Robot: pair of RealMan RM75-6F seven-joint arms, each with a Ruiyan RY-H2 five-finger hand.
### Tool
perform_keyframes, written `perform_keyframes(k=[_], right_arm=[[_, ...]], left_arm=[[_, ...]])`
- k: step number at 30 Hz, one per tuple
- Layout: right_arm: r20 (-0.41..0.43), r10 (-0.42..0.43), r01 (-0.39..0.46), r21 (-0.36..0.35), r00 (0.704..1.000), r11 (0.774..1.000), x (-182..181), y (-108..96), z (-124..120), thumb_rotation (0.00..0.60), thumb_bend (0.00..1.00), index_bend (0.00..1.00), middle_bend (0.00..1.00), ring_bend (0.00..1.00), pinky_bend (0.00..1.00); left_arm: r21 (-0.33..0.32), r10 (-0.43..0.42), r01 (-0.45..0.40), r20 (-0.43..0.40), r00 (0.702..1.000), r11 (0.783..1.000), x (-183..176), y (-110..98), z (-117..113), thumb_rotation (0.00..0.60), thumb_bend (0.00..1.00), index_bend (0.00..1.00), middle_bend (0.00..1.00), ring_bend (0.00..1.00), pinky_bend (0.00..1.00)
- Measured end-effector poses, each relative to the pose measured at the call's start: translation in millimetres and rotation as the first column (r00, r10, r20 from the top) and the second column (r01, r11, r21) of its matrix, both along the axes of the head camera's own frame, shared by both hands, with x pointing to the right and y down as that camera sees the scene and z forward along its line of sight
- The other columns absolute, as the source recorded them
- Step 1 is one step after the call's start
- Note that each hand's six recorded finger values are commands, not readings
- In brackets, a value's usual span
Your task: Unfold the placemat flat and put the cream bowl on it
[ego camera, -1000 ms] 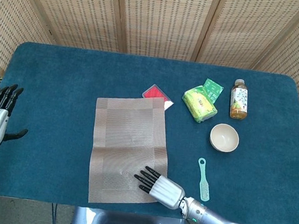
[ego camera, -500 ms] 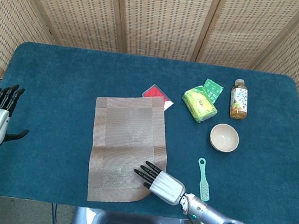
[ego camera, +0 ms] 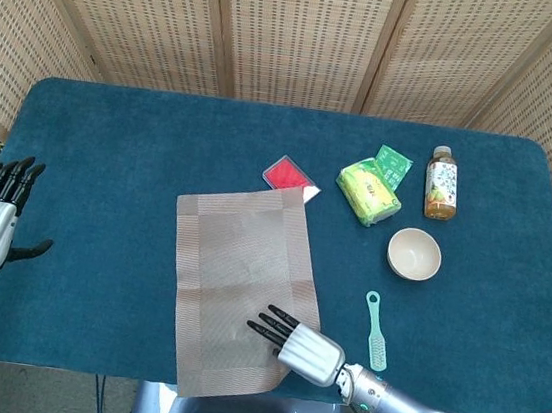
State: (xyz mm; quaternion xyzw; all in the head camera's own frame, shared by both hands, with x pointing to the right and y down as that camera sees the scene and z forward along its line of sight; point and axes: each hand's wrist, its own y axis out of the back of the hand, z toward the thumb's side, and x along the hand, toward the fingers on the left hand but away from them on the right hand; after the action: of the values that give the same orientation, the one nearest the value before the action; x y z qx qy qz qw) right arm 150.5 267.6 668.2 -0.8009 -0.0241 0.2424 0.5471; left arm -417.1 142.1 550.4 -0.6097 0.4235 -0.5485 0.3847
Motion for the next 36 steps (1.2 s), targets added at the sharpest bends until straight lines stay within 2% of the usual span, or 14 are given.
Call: perform_keyframes(k=[3, 6, 9, 11, 14, 16, 19, 22, 25, 29, 30, 32, 34, 36], right_arm=[[0.021, -0.057, 0.056, 0.053, 0.998, 0.997, 9, 5, -9, 0.600, 0.73, 0.74, 0.00, 0.00, 0.00], [0.015, -0.170, 0.165, 0.187, 0.985, 0.969, 29, 4, -24, 0.600, 0.73, 0.74, 0.00, 0.00, 0.00], [-0.034, -0.283, 0.277, 0.344, 0.959, 0.897, 53, -9, -40, 0.600, 0.72, 0.74, 0.00, 0.00, 0.00], [-0.097, -0.338, 0.345, 0.438, 0.936, 0.830, 64, -25, -48, 0.600, 0.71, 0.74, 0.00, 0.00, 0.00], [-0.194, -0.398, 0.437, 0.532, 0.897, 0.725, 68, -56, -56, 0.600, 0.68, 0.74, 0.00, 0.00, 0.00], [-0.266, -0.423, 0.495, 0.567, 0.866, 0.659, 67, -79, -58, 0.600, 0.66, 0.74, 0.00, 0.00, 0.00], [-0.365, -0.440, 0.570, 0.586, 0.821, 0.577, 65, -111, -55, 0.600, 0.62, 0.73, 0.00, 0.00, 0.00], [-0.433, -0.440, 0.616, 0.596, 0.786, 0.514, 67, -134, -52, 0.600, 0.57, 0.72, 0.00, 0.00, 0.00], [-0.499, -0.416, 0.649, 0.605, 0.760, 0.461, 70, -159, -47, 0.600, 0.53, 0.70, 0.00, 0.00, 0.00], [-0.559, -0.366, 0.669, 0.618, 0.744, 0.414, 71, -190, -42, 0.600, 0.48, 0.68, 0.00, 0.00, 0.00], [-0.569, -0.353, 0.670, 0.621, 0.743, 0.407, 70, -196, -41, 0.600, 0.43, 0.65, 0.00, 0.00, 0.00], [-0.587, -0.313, 0.665, 0.632, 0.746, 0.399, 71, -211, -40, 0.600, 0.29, 0.45, 0.00, 0.00, 0.00], [-0.593, -0.262, 0.645, 0.649, 0.761, 0.403, 71, -225, -40, 0.600, 0.15, 0.12, 0.00, 0.00, 0.00], [-0.584, -0.216, 0.615, 0.672, 0.783, 0.411, 71, -233, -41, 0.600, 0.06, 0.01, 0.00, 0.00, 0.00]], left_arm=[[-0.002, 0.000, 0.000, -0.006, 1.000, 1.000, 0, 1, 0, 0.600, 0.00, 0.00, 0.00, 0.00, 0.00], [-0.007, 0.007, -0.007, -0.009, 1.000, 1.000, 2, 1, 0, 0.600, 0.00, 0.00, 0.00, 0.00, 0.00], [-0.009, 0.008, -0.009, -0.011, 1.000, 1.000, 3, 1, 1, 0.600, 0.00, 0.00, 0.00, 0.00, 0.00], [-0.010, 0.009, -0.009, -0.011, 1.000, 1.000, 4, 1, 1, 0.600, 0.00, 0.00, 0.00, 0.00, 0.00], [-0.016, 0.010, -0.011, -0.011, 1.000, 1.000, 4, 1, 2, 0.600, 0.00, 0.00, 0.00, 0.00, 0.00], [-0.019, 0.012, -0.012, -0.009, 1.000, 1.000, 4, 1, 3, 0.600, 0.00, 0.00, 0.00, 0.00, 0.00], [-0.025, 0.013, -0.013, -0.007, 1.000, 1.000, 4, 1, 5, 0.600, 0.00, 0.00, 0.00, 0.00, 0.00], [-0.029, 0.016, -0.016, -0.005, 1.000, 0.999, 4, 1, 6, 0.600, 0.00, 0.00, 0.00, 0.00, 0.00], [-0.031, 0.019, -0.019, 0.000, 1.000, 0.999, 5, 1, 7, 0.600, 0.00, 0.00, 0.00, 0.00, 0.00], [-0.032, 0.018, -0.018, 0.002, 1.000, 0.999, 4, 1, 7, 0.600, 0.00, 0.00, 0.00, 0.00, 0.00], [-0.032, 0.017, -0.017, 0.002, 1.000, 0.999, 4, 1, 7, 0.600, 0.00, 0.00, 0.00, 0.00, 0.00], [-0.034, 0.015, -0.015, 0.004, 1.000, 0.999, 4, 1, 8, 0.600, 0.00, 0.00, 0.00, 0.00, 0.00], [-0.038, 0.015, -0.015, 0.006, 1.000, 0.999, 4, 1, 9, 0.600, 0.00, 0.00, 0.00, 0.00, 0.00], [-0.041, 0.017, -0.017, 0.009, 1.000, 0.999, 4, 1, 10, 0.600, 0.00, 0.00, 0.00, 0.00, 0.00]])
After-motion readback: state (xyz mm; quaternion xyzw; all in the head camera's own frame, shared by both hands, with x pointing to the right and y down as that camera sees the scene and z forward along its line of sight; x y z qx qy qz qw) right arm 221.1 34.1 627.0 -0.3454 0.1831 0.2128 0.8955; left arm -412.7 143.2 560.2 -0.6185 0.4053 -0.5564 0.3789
